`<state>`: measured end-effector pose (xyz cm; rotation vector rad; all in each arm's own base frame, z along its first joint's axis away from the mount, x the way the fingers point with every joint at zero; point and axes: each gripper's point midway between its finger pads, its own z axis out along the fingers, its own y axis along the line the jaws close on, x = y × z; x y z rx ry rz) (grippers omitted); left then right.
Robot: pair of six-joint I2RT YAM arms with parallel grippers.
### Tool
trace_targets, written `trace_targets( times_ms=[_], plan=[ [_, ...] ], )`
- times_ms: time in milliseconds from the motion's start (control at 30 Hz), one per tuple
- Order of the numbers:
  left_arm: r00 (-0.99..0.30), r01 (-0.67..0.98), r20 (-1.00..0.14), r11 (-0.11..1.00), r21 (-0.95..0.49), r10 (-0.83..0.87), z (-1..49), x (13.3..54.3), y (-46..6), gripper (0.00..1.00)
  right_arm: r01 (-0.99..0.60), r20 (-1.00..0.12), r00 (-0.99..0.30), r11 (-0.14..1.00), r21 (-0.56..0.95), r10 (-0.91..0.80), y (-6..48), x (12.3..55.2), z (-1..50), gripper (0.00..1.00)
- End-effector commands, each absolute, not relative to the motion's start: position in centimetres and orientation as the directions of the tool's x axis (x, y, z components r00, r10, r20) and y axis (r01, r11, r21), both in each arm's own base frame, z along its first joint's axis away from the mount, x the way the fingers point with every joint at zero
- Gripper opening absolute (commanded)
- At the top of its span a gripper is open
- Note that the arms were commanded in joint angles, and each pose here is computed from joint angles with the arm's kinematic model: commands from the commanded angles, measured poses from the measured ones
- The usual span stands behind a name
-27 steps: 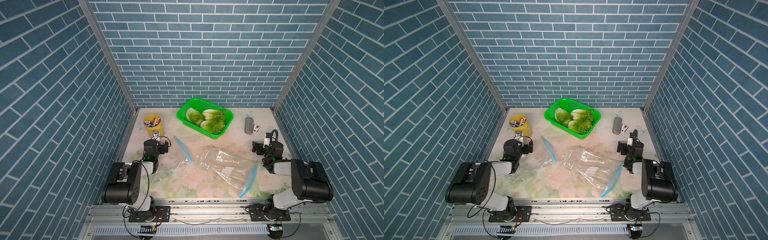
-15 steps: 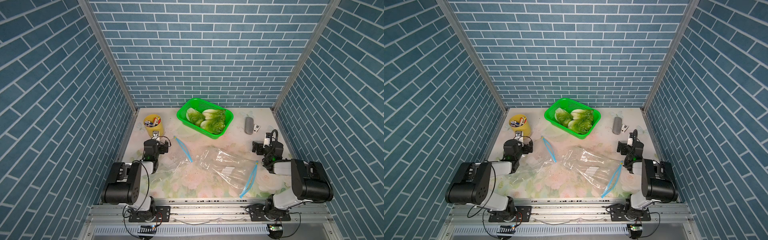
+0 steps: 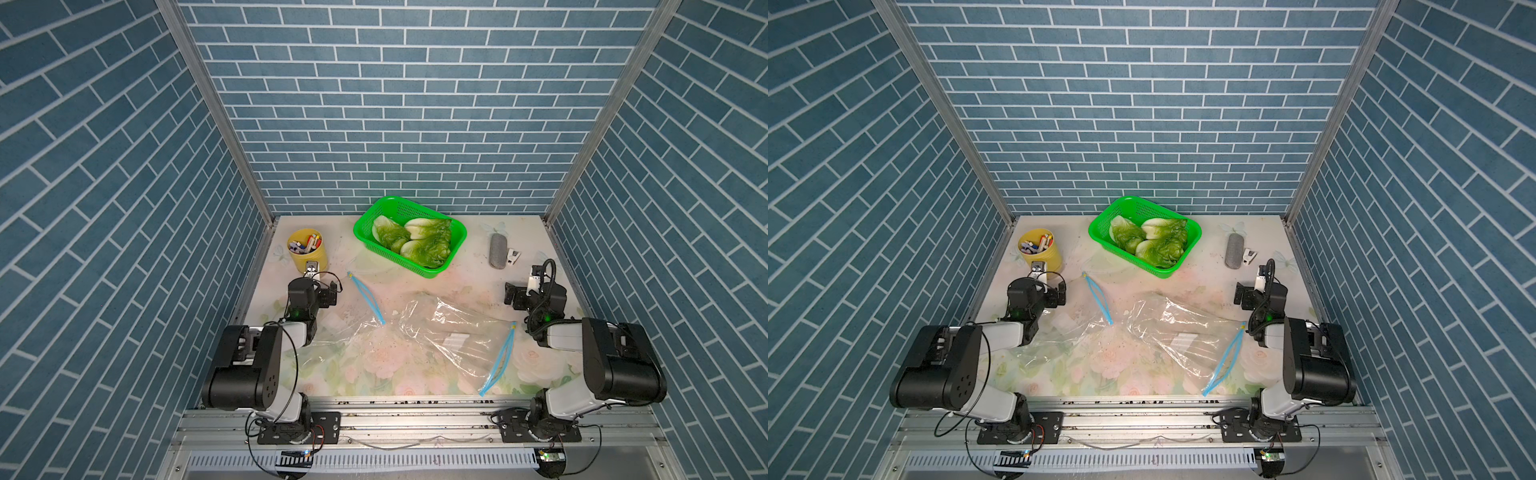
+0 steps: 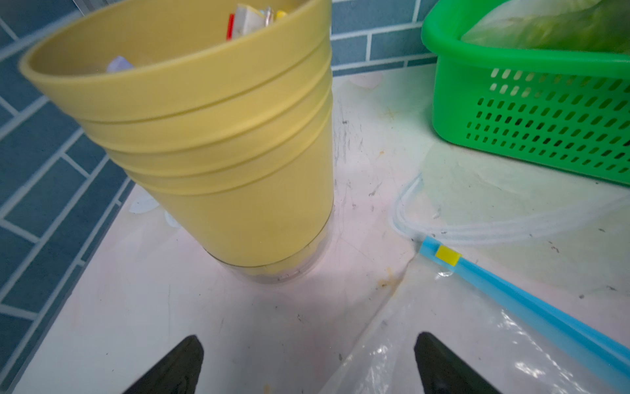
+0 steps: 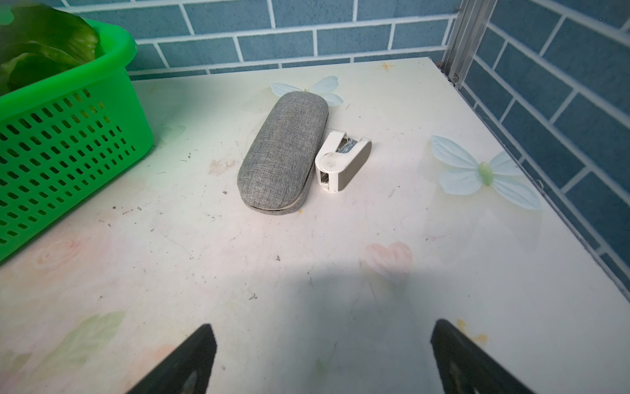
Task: Put the chinese cabbages into a zipper bag and zip it
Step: Move the basket to the center of the board.
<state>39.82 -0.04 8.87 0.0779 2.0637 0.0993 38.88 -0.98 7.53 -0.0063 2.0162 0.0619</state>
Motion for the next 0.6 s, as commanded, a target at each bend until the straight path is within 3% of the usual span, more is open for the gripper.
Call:
trace_targets(
  times_ms=[0,300,433,567],
  plan=[
    [-0.53,0.118,-0.836,0.988,0.097,0.145,11.4,40.6,-1.6,0.99,-0.032,-0.915,-0.404,0.999,0.018,0.004,-0.9,39.5,9.8,0.99],
    [-0.372,0.09,-0.922,0.993,0.078,0.107,16.8,38.1,-1.6,0.99,0.055,-0.939,-0.338,0.997,0.049,0.065,-1.9,38.1,14.9,0.99],
    [-0.317,0.023,-0.948,1.0,-0.008,0.0,20.1,37.0,-1.0,0.99,0.213,-0.895,-0.354,0.955,0.204,0.27,-3.4,37.4,17.5,0.99],
    [-0.237,-0.12,-0.958,0.983,-0.137,-0.162,22.6,35.7,0.9,0.99,0.482,-0.794,-0.349,0.822,0.304,0.498,-6.1,35.4,16.2,0.99]
  ],
)
